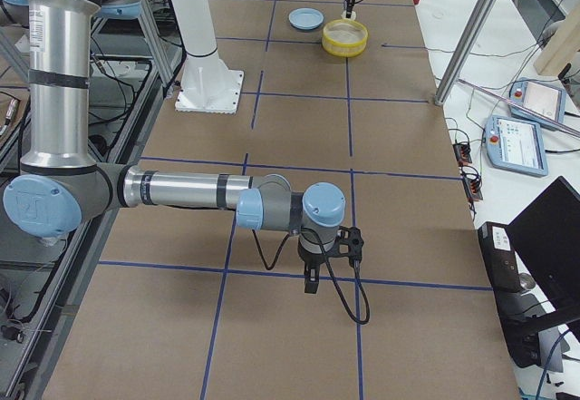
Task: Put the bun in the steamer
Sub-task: 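Lower the bun into the steamer's mesh liner and open the left gripper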
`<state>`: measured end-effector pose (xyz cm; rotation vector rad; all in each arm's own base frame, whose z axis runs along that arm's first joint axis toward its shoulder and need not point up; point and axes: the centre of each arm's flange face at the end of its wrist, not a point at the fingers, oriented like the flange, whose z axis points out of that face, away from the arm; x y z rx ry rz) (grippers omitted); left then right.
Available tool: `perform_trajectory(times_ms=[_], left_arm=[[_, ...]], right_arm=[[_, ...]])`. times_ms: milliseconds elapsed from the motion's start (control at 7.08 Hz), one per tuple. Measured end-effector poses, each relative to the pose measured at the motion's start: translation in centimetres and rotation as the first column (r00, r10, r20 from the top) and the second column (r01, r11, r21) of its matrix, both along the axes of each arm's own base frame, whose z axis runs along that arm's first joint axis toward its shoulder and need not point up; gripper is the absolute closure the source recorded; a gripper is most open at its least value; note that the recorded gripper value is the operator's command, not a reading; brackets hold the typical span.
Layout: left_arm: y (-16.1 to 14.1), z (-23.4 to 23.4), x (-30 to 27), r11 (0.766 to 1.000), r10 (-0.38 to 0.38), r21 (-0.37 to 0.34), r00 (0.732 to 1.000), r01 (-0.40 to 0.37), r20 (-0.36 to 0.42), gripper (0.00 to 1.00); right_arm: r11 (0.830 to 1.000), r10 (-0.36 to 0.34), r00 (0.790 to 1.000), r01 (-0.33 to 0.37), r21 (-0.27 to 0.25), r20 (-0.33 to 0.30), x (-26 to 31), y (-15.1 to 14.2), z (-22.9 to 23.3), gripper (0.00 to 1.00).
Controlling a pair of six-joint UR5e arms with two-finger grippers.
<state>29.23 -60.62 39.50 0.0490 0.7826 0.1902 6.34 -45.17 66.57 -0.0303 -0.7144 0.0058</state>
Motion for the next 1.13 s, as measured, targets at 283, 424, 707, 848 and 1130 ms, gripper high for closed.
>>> perform_trajectory(times_ms=[283, 424, 707, 848, 1130], left_arm=[[0.0, 1.3, 1.8, 1.0, 0.0, -0.002, 1.0, 0.0, -0.011, 0.66], [0.2, 1.9, 3.0, 1.0, -0.004, -0.001, 1.0, 0.004, -0.025, 0.66], [0.3, 2.7, 4.2, 1.0, -0.005, 0.0, 0.999, 0.005, -0.037, 0.66], [0.4, 3.0, 4.4, 1.0, -0.003, -0.002, 0.999, 0.003, -0.036, 0.66], [0.4, 3.9, 5.0, 1.0, 0.002, -0.005, 0.999, -0.002, -0.033, 0.65]], right_arm=[[1.0, 0.0, 1.0, 0.0, 0.0, 0.0, 0.0, 0.0, 0.0, 0.0], [1.0, 0.0, 1.0, 0.0, 0.0, 0.0, 0.0, 0.0, 0.0, 0.0], [1.0, 0.0, 1.0, 0.0, 0.0, 0.0, 0.0, 0.0, 0.0, 0.0], [1.0, -0.001, 1.0, 0.001, 0.0, 0.0, 0.0, 0.0, 0.0, 0.0], [1.0, 0.0, 1.0, 0.0, 0.0, 0.0, 0.0, 0.0, 0.0, 0.0]])
